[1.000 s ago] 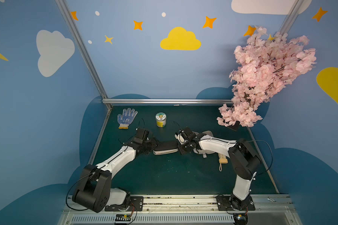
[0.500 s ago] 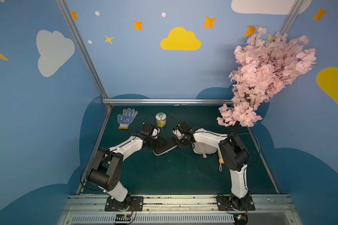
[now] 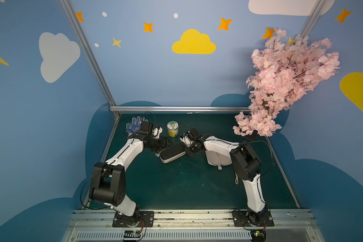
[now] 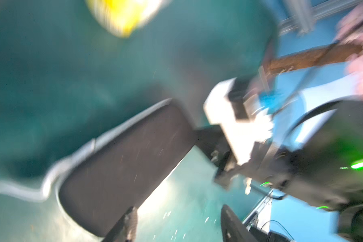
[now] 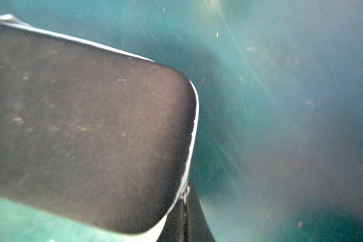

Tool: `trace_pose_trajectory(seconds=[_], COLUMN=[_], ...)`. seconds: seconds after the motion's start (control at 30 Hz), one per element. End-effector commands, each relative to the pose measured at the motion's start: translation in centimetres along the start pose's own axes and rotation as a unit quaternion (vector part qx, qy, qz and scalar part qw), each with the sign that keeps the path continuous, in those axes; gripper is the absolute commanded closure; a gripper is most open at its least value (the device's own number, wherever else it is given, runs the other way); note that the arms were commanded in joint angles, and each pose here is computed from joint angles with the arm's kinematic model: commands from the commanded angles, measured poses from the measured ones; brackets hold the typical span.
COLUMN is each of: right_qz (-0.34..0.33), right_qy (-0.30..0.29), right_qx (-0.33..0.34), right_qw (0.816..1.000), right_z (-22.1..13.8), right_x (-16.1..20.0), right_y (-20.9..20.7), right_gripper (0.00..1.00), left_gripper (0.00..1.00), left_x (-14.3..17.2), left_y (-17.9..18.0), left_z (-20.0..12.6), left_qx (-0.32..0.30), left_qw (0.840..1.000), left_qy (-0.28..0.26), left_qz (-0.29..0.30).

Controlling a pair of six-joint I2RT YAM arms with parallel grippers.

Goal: Put umbrellas into zippered umbrella sleeves
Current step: Adjust the umbrella sleeve at the center of the board, then zip the zipper on the umbrella sleeve.

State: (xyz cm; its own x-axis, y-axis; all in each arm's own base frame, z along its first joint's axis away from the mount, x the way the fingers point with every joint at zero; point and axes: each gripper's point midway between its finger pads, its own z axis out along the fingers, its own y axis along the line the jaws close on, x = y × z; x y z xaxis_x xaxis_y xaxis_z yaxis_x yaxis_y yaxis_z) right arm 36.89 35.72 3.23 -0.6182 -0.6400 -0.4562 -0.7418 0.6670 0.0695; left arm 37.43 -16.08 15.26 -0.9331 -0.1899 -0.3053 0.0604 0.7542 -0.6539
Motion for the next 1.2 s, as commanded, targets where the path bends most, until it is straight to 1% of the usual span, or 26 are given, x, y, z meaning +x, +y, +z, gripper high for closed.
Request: trace_pose_trajectory(seconds=[0.0, 0.03, 0.1, 0.17, 0.23, 0.27, 0.4, 0.53, 0.6, 0.67, 0.77, 0.87, 0.97, 1.03, 1.17], right_qz=[-0.022, -0.019, -0.008, 0.004, 0.013, 0.016, 0.030, 0.038, 0.043, 0.052, 0.071, 0.084, 0.103, 0.114, 0.120], right_qy=[-0.008, -0.009, -0.008, -0.004, -0.003, -0.004, -0.003, 0.000, 0.002, 0.005, 0.009, 0.017, 0.027, 0.027, 0.011], right_qx=[-0.001, -0.006, -0.013, -0.021, -0.030, -0.034, -0.049, -0.058, -0.060, -0.071, -0.093, -0.120, -0.136, -0.146, -0.173], right_qw=[1.000, 1.000, 1.000, 1.000, 0.999, 0.999, 0.998, 0.998, 0.997, 0.996, 0.993, 0.989, 0.985, 0.982, 0.978], right_z=[-0.1, -0.1, 0.0, 0.0, 0.2, 0.3, 0.3, -0.1, -0.4, -1.0, -1.8, -2.2, -2.7, -3.0, -3.5], right_x=[-1.1, -1.2, -1.3, -1.3, -1.3, -1.3, -1.4, -1.1, -0.8, -0.4, 0.3, 1.0, 1.4, 1.6, 0.9], right_y=[0.0, 0.1, 0.4, 0.7, 1.0, 1.2, 1.7, 2.0, 2.0, 2.5, 3.3, 4.4, 5.4, 6.2, 8.8], right_gripper=[1.00, 1.00, 1.00, 1.00, 1.00, 1.00, 1.00, 1.00, 1.00, 1.00, 1.00, 1.00, 1.00, 1.00, 1.00], left_gripper=[0.33, 0.33, 0.32, 0.33, 0.33, 0.32, 0.31, 0.31, 0.32, 0.35, 0.39, 0.44, 0.46, 0.46, 0.46], left_x=[1.3, 1.7, 3.0, 3.9, 4.4, 4.4, 6.0, 7.4, 8.0, 8.6, 9.9, 11.2, 12.6, 13.0, 13.7], left_y=[2.3, 3.2, 4.2, 3.9, 3.7, 4.3, 5.8, 6.4, 7.4, 8.7, 10.3, 10.9, 11.6, 11.9, 11.7], left_z=[2.3, 3.1, 4.7, 5.6, 6.2, 6.4, 7.9, 8.6, 8.7, 9.1, 10.0, 11.2, 12.1, 12.4, 13.1], left_qx=[-0.032, -0.048, -0.083, -0.102, -0.132, -0.162, -0.245, -0.268, -0.285, -0.305, -0.317, -0.329, -0.343, -0.344, -0.325], left_qw=[0.998, 0.996, 0.990, 0.984, 0.977, 0.969, 0.934, 0.918, 0.912, 0.907, 0.903, 0.897, 0.889, 0.889, 0.899], left_qy=[0.052, 0.069, 0.105, 0.118, 0.117, 0.116, 0.158, 0.171, 0.180, 0.189, 0.213, 0.230, 0.246, 0.248, 0.250], left_qz=[0.013, 0.017, 0.045, 0.080, 0.123, 0.143, 0.205, 0.235, 0.234, 0.221, 0.196, 0.186, 0.180, 0.171, 0.155])
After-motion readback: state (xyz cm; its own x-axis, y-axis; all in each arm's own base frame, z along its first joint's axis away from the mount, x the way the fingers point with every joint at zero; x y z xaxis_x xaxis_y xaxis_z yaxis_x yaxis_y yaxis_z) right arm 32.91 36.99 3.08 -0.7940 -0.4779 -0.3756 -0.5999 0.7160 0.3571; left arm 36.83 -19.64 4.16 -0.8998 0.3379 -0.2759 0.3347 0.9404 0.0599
